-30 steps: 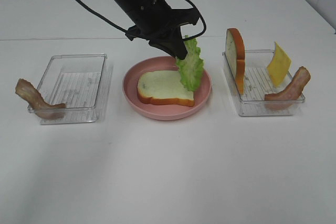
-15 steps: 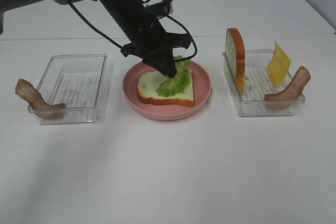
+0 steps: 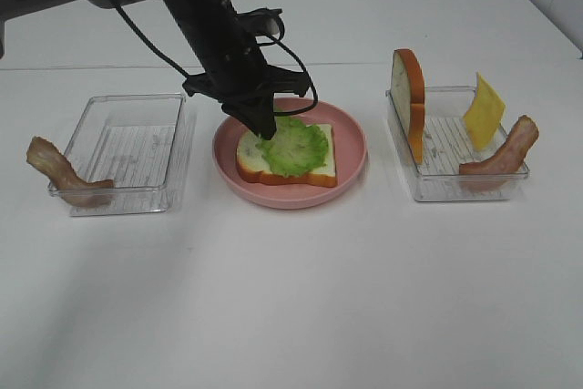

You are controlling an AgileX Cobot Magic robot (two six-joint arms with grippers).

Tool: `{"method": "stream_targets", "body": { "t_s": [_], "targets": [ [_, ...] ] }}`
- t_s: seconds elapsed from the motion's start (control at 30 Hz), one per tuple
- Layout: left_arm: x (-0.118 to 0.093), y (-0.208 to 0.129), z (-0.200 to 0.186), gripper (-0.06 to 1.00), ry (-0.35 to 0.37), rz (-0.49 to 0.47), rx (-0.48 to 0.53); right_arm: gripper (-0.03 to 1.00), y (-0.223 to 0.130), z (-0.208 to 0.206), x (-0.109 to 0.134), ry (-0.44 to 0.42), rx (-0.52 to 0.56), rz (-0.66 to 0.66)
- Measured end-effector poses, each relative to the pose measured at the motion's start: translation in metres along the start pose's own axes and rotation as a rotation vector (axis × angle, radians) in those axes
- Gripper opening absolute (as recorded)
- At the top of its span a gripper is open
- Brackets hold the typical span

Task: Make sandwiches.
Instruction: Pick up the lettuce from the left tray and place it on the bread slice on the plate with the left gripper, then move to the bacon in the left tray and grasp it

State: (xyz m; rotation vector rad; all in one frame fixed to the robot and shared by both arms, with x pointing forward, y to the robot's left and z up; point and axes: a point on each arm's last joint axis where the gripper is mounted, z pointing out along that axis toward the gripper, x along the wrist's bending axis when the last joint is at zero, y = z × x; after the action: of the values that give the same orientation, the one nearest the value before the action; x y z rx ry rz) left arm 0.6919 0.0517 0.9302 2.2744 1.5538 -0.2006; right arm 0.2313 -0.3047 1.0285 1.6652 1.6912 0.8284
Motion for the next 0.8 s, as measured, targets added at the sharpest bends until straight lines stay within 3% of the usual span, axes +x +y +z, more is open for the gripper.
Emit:
{"method": "stream_targets", "body": {
  "t_s": [0.23,0.27,0.3,0.37,0.4,0.43,0.47,0.5,0.53,0.57,0.6,0.73,0.8],
  "targets": [
    [0.000,0.000,0.000,0.01,0.002,0.000,0.000,0.80,0.000,0.000,0.000,0.000,0.000,0.000],
    [0.000,0.001,-0.001,0.10,0.005,0.003,-0.003,0.80,0.000,0.000,0.000,0.000,0.000,0.000],
    [0.000,0.001,-0.001,0.10,0.005,0.003,-0.003,0.80,0.000,0.000,0.000,0.000,0.000,0.000],
    [0.000,0.004,-0.007,0.37,0.028,0.013,-0.013,0.80,0.000,0.000,0.000,0.000,0.000,0.000],
    [0.000,0.004,-0.007,0.37,0.028,0.013,-0.013,0.80,0.000,0.000,0.000,0.000,0.000,0.000],
    [0.000,0.007,-0.014,0.60,0.059,0.023,-0.014,0.80,0.000,0.000,0.000,0.000,0.000,0.000],
    [0.000,0.007,-0.014,0.60,0.059,0.023,-0.014,0.80,0.000,0.000,0.000,0.000,0.000,0.000],
    [-0.001,0.010,-0.024,0.81,0.091,0.036,-0.020,0.80,0.000,0.000,0.000,0.000,0.000,0.000],
    [-0.001,0.012,-0.030,0.88,0.107,0.039,-0.030,0.80,0.000,0.000,0.000,0.000,0.000,0.000],
    [-0.001,0.012,-0.030,0.88,0.107,0.039,-0.030,0.80,0.000,0.000,0.000,0.000,0.000,0.000],
    [-0.004,0.017,-0.042,0.95,0.127,0.047,-0.068,0.80,0.000,0.000,0.000,0.000,0.000,0.000],
    [-0.009,0.020,-0.062,0.98,0.138,0.055,-0.112,0.80,0.000,0.000,0.000,0.000,0.000,0.000],
    [-0.019,0.019,-0.096,0.99,0.139,0.069,-0.173,0.80,0.000,0.000,0.000,0.000,0.000,0.000]
  ]
}}
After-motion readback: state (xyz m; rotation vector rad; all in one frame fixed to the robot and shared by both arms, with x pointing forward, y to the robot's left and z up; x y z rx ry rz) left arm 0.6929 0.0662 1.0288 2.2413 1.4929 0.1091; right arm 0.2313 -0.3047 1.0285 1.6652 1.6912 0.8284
